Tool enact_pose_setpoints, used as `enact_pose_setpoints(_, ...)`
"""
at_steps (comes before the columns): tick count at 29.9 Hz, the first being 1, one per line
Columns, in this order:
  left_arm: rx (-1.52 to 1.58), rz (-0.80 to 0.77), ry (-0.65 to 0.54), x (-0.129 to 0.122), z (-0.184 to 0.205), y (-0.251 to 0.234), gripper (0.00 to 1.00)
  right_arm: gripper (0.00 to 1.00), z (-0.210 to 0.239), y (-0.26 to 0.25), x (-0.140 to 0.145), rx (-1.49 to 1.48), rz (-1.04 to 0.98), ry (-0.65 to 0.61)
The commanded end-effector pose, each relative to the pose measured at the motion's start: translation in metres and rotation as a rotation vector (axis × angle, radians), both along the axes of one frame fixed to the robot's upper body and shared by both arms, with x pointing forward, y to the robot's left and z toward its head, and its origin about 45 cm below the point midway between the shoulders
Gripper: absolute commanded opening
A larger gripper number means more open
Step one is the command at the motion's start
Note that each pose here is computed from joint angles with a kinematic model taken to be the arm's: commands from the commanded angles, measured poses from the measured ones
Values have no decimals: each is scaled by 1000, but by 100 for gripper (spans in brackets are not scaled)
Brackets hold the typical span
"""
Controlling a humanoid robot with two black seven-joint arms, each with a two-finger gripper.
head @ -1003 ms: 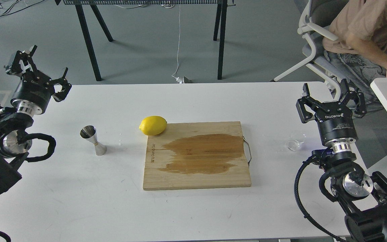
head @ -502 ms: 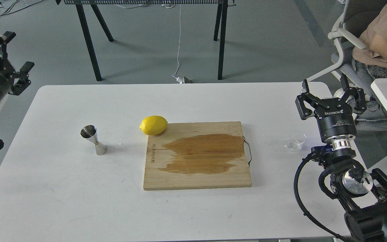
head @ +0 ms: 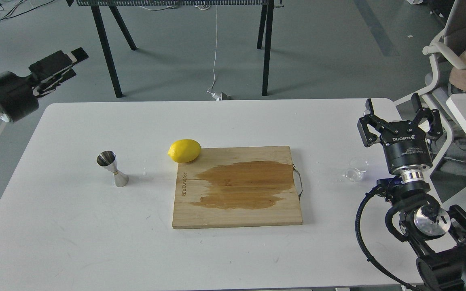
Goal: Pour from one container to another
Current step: 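Move the left hand from rest toward the metal jigger, then lower the left hand beside the metal jigger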
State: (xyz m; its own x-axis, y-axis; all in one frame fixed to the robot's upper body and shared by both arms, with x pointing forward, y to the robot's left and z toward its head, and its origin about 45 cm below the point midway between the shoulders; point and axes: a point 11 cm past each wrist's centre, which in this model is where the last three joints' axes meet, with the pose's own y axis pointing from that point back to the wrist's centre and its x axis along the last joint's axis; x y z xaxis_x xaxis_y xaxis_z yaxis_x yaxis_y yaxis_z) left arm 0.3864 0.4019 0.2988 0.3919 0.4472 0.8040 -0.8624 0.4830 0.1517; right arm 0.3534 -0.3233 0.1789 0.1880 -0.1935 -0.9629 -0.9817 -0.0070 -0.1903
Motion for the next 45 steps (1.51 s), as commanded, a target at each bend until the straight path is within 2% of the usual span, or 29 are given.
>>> enact_pose_setpoints(1,200,40,-121,-19,-26,16,99,99,-1,0,-1,0,-1,3)
enact_pose_setpoints(6,311,122,-229,-58,-63,39,96,99,-3,0,-2,0,-1,8)
enact_pose_setpoints(10,309,122,-180,-82,-86,40,95,99,-4,-1,-3,0,-4,11)
enact_pose_setpoints(22,268,17,-31,-152,-161,-1,96,99,-9,-3,-7,-2,-8,24)
enact_pose_setpoints(26,255,-6,-20,-156,-184,-20,96,99,-10,-3,-8,-2,-8,26)
enact_pose_setpoints(30,306,10,14,-161,-205,-10,96,99,-7,-4,-7,1,-10,20)
enact_pose_setpoints(35,316,27,25,-160,-211,-6,96,99,-9,-5,-9,1,-13,25)
enact_pose_setpoints(45,314,49,14,-135,-216,-10,96,99,-9,-5,-10,2,-14,24)
